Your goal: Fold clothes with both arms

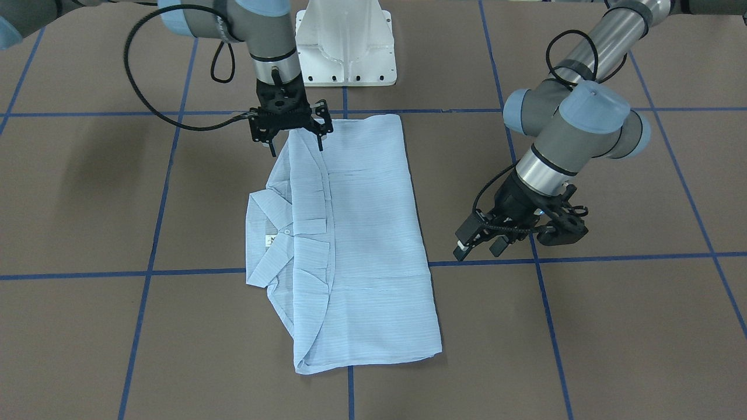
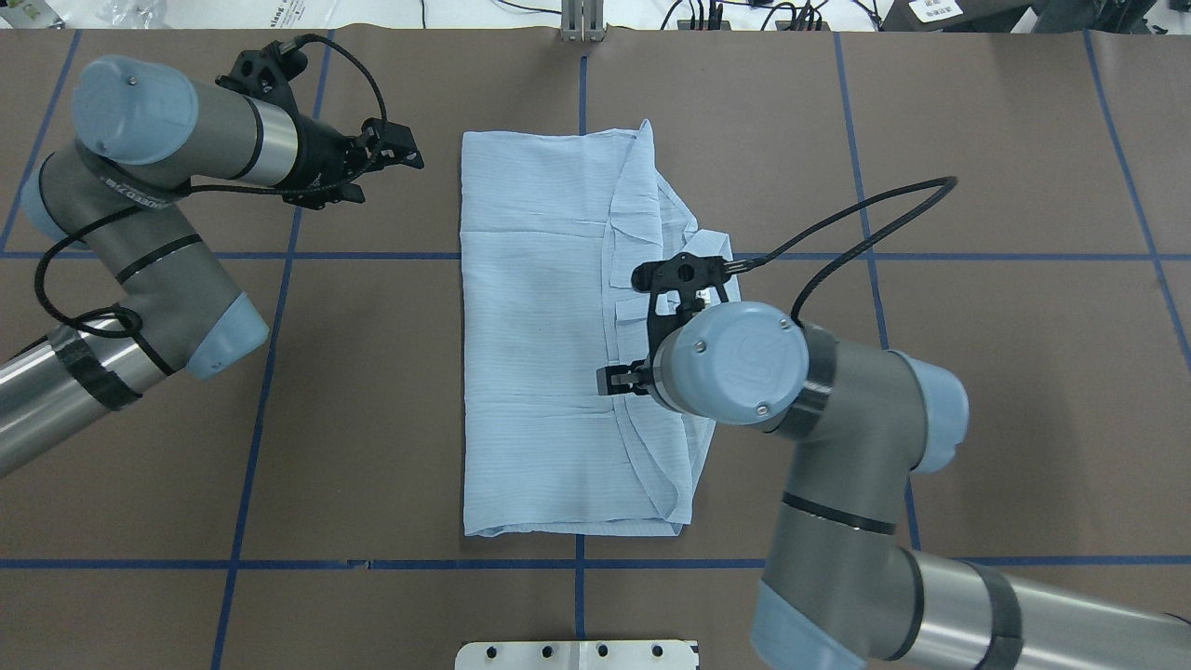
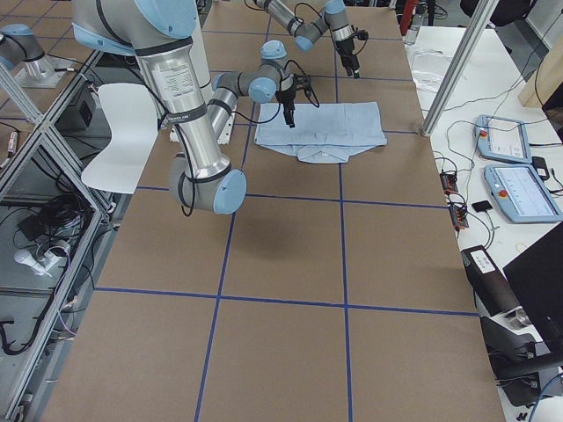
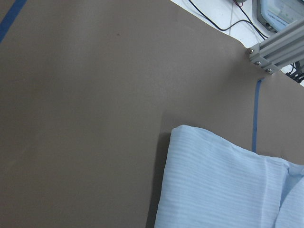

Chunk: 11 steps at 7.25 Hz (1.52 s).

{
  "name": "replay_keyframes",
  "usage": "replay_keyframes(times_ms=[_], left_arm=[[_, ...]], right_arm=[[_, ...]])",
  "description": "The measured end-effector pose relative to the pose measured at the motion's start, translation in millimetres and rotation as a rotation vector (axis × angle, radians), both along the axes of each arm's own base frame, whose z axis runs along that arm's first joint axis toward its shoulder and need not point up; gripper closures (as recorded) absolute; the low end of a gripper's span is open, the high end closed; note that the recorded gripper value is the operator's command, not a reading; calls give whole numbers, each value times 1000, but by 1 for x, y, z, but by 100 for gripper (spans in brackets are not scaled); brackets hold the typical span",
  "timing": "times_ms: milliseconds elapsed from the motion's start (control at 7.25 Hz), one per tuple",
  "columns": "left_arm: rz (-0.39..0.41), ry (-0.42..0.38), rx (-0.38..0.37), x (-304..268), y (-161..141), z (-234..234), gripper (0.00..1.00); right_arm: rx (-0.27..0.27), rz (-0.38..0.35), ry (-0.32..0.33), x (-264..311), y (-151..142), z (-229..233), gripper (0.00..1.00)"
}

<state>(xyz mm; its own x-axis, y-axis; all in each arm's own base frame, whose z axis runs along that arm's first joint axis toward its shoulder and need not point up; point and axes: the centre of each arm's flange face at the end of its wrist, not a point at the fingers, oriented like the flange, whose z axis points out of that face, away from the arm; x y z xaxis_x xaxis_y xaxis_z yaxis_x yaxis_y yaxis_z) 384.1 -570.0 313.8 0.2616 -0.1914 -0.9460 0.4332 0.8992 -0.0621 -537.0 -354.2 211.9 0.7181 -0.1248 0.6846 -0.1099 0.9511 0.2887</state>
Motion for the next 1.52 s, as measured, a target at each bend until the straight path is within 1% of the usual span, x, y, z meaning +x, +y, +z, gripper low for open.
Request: replay_keyframes(times_ms=[138, 414, 828, 1104, 1518], left_arm=[[5, 4, 3, -4, 8, -1, 0], [11, 4, 2, -3, 12, 0, 0], [16, 2, -2, 0, 13, 2, 0], [19, 1, -3, 2, 14, 3, 0], [21, 1, -3, 3, 14, 3, 0]], right_arm=[[28, -14, 48, -30, 6, 6, 0], [50, -45, 116, -65, 20, 22, 0], [54, -83, 190, -76, 29, 38, 0], [59, -107, 228, -77, 33, 44, 0], [64, -122, 244, -77, 33, 46, 0]])
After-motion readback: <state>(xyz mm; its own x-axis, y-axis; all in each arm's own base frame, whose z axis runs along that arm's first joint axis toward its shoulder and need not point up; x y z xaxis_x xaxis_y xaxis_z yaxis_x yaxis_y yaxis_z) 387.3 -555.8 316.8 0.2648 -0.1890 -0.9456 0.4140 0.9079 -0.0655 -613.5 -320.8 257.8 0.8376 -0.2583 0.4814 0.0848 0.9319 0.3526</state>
